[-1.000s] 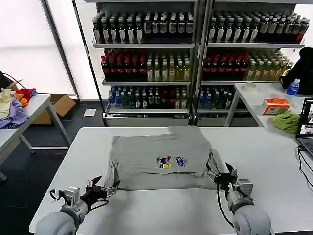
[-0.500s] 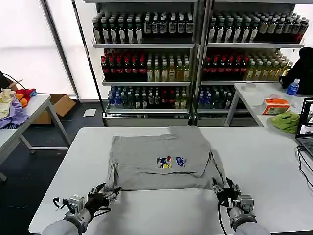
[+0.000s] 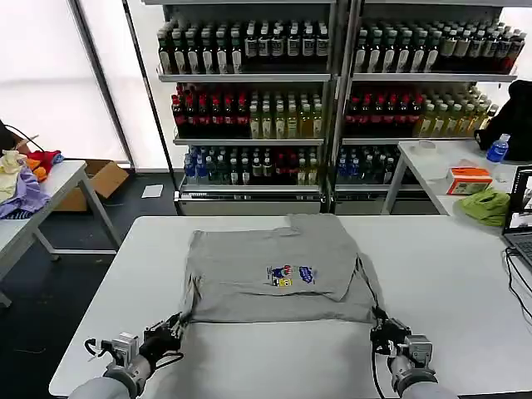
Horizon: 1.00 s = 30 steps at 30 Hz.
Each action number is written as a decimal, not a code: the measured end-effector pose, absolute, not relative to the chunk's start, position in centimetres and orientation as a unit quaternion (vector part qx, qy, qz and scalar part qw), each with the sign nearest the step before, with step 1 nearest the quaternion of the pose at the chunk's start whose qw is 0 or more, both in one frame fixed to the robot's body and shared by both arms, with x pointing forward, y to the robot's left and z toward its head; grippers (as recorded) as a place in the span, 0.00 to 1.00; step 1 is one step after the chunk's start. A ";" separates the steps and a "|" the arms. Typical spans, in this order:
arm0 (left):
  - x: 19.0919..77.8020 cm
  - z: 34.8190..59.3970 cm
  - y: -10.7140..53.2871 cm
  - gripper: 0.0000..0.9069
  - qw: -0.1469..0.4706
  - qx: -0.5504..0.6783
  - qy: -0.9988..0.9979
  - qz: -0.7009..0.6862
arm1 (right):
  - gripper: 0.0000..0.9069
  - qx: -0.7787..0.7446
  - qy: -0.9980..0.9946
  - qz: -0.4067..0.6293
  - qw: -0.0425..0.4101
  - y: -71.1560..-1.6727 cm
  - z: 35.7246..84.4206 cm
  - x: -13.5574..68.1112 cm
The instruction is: Fold and organize the clothes.
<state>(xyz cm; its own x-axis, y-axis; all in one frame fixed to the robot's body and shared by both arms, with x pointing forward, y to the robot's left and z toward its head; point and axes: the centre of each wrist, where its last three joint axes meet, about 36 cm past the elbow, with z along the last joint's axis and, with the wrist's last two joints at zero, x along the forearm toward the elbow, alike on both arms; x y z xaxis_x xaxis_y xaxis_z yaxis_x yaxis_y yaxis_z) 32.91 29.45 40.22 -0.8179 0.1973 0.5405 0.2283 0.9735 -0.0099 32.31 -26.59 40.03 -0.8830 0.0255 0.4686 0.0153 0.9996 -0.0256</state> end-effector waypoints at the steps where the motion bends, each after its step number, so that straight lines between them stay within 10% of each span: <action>1: 32.9 40.2 29.5 0.01 0.280 -0.110 -0.953 -0.029 | 0.00 -0.010 -0.970 0.010 0.242 -26.7 40.0 32.3; 23: 31.3 41.5 29.8 0.01 0.276 -0.121 -0.953 -0.038 | 0.00 0.001 -0.965 -0.024 0.261 -27.6 40.9 30.0; 24: 31.2 41.6 29.7 0.01 0.276 -0.121 -0.953 -0.039 | 0.16 0.002 -0.965 -0.025 0.261 -27.6 40.9 29.9; 26: 31.2 41.6 29.7 0.01 0.275 -0.122 -0.953 -0.039 | 1.00 0.002 -0.965 -0.026 0.262 -27.6 40.9 29.9; 30: 31.1 41.6 29.5 0.01 0.275 -0.124 -0.953 -0.038 | 1.00 0.003 -0.965 -0.022 0.260 -27.6 40.9 30.0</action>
<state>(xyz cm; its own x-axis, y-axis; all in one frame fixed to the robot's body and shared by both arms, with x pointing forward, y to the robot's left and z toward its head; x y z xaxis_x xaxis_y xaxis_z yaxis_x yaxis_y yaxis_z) 31.14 29.53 41.58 -0.8185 0.2145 0.5330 0.2568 0.9665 0.0053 30.05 -27.59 40.90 -0.8643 -0.0171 0.5026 0.0058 0.9990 0.0439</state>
